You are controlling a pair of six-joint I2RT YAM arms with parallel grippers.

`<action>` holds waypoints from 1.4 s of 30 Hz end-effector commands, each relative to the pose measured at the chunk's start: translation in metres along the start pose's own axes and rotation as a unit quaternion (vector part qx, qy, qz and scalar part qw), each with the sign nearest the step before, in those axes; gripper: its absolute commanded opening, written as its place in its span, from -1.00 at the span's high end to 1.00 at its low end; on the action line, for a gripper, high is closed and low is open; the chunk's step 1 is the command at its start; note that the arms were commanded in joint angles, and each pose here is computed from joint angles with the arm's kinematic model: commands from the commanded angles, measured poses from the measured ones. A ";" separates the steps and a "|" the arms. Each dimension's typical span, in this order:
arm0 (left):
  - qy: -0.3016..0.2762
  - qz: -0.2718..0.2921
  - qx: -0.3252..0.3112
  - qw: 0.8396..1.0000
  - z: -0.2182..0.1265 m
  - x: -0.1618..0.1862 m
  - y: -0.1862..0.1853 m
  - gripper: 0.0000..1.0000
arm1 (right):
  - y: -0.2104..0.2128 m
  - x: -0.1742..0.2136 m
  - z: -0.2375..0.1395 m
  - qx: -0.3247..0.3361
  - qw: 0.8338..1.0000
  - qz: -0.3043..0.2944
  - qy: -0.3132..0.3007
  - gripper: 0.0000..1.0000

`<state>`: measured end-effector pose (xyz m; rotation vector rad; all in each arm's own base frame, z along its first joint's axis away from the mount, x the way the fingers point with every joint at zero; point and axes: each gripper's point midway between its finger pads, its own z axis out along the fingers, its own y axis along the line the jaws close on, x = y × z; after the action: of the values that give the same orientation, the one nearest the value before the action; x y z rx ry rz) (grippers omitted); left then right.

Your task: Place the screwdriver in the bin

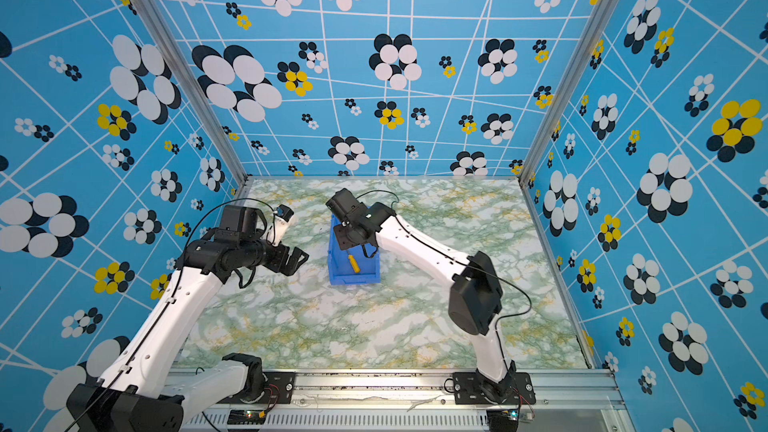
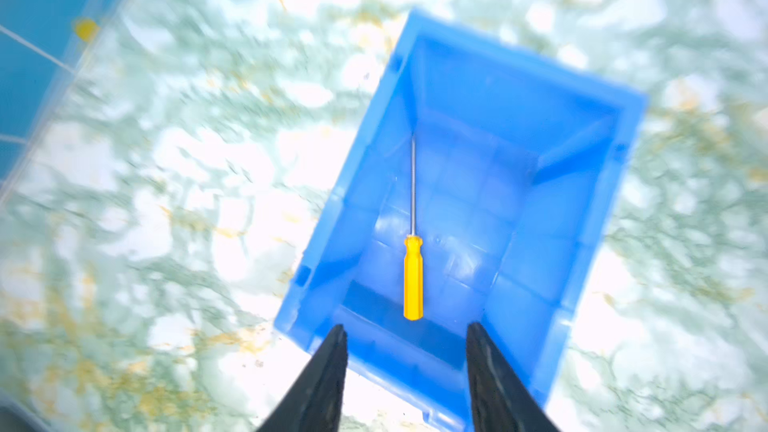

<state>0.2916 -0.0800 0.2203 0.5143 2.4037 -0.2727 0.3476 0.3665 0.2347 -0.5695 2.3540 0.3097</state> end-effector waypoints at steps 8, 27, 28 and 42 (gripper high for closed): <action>-0.017 -0.203 -0.121 0.972 0.028 0.025 0.093 -0.98 | -0.143 0.019 -0.095 0.118 0.972 0.108 -0.170 -0.99; -0.264 -0.189 -0.197 0.925 0.088 0.043 0.132 -0.98 | -0.299 0.149 -0.088 0.355 0.891 0.165 -0.231 -0.99; -0.276 -0.182 -0.198 0.923 0.088 0.039 0.131 -0.98 | -0.304 0.150 -0.087 0.362 0.889 0.158 -0.234 -0.99; -0.330 -0.131 -0.219 0.909 0.094 0.037 0.128 -0.98 | -0.359 0.180 -0.053 0.382 0.878 0.139 -0.252 -0.98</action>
<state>0.3720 0.0139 0.1065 -0.1211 1.8581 -0.0298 0.3519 -0.0282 0.1068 0.2340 1.9371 -0.3950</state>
